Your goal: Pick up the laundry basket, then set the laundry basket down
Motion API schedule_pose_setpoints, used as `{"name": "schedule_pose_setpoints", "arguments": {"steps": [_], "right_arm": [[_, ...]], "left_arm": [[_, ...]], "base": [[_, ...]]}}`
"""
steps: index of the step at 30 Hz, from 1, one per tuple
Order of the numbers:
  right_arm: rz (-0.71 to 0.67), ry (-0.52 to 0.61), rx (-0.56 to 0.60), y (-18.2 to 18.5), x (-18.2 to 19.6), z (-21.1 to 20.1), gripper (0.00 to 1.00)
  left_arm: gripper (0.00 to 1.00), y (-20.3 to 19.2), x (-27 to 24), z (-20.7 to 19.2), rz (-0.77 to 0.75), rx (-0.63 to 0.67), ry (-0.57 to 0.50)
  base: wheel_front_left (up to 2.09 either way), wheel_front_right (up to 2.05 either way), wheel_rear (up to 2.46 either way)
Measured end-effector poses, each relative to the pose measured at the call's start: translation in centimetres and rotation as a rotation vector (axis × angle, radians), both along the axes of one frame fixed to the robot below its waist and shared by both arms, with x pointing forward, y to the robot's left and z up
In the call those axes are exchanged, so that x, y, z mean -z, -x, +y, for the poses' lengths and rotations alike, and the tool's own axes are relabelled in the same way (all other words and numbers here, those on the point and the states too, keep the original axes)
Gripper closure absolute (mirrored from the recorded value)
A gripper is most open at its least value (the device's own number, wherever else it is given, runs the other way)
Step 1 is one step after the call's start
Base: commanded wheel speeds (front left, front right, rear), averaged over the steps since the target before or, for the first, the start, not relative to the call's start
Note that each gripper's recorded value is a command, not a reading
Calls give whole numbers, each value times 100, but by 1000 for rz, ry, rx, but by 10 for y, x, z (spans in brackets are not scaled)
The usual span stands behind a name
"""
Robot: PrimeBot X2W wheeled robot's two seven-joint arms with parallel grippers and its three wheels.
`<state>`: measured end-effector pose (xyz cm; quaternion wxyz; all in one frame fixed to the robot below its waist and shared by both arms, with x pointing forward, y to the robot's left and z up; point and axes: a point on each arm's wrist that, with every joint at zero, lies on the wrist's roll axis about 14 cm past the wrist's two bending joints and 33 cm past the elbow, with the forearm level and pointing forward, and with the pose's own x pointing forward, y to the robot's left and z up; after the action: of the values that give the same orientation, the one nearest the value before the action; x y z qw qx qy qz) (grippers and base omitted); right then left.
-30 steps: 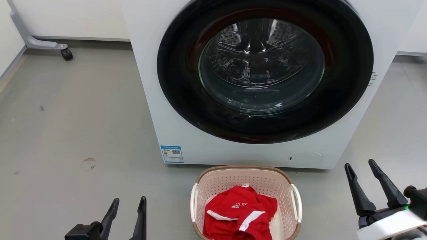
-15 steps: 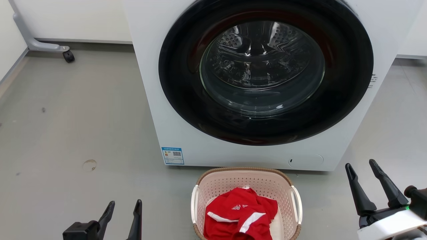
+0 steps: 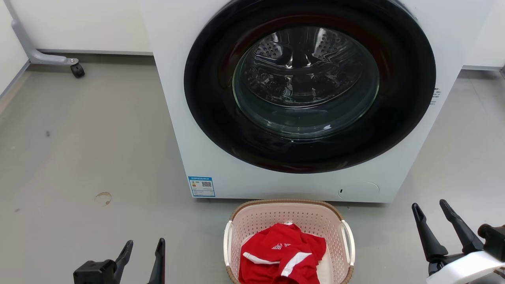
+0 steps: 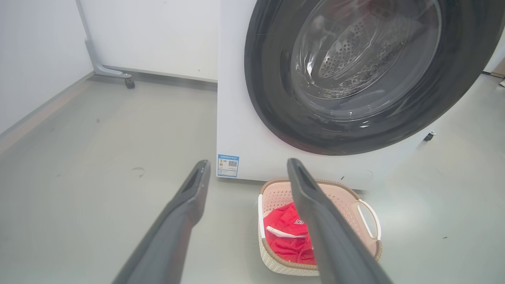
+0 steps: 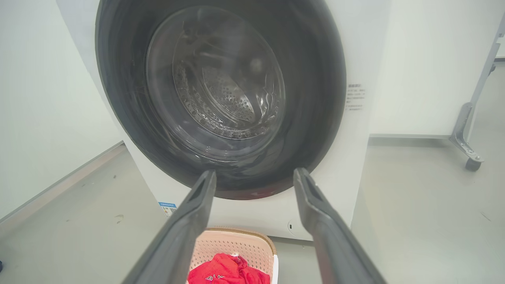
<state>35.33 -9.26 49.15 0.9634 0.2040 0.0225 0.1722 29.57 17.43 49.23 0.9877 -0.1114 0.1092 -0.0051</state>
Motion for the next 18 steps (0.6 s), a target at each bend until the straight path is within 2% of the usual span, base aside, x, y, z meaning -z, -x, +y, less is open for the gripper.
{"name": "schedule_pose_setpoints", "arguments": {"steps": [18], "right_arm": [[-13, -4, -9, -5, -5, 3, 0]], "left_arm": [[0, 1, 0, -3, -1, 4, 5]], "base": [[0, 0, 0]]}}
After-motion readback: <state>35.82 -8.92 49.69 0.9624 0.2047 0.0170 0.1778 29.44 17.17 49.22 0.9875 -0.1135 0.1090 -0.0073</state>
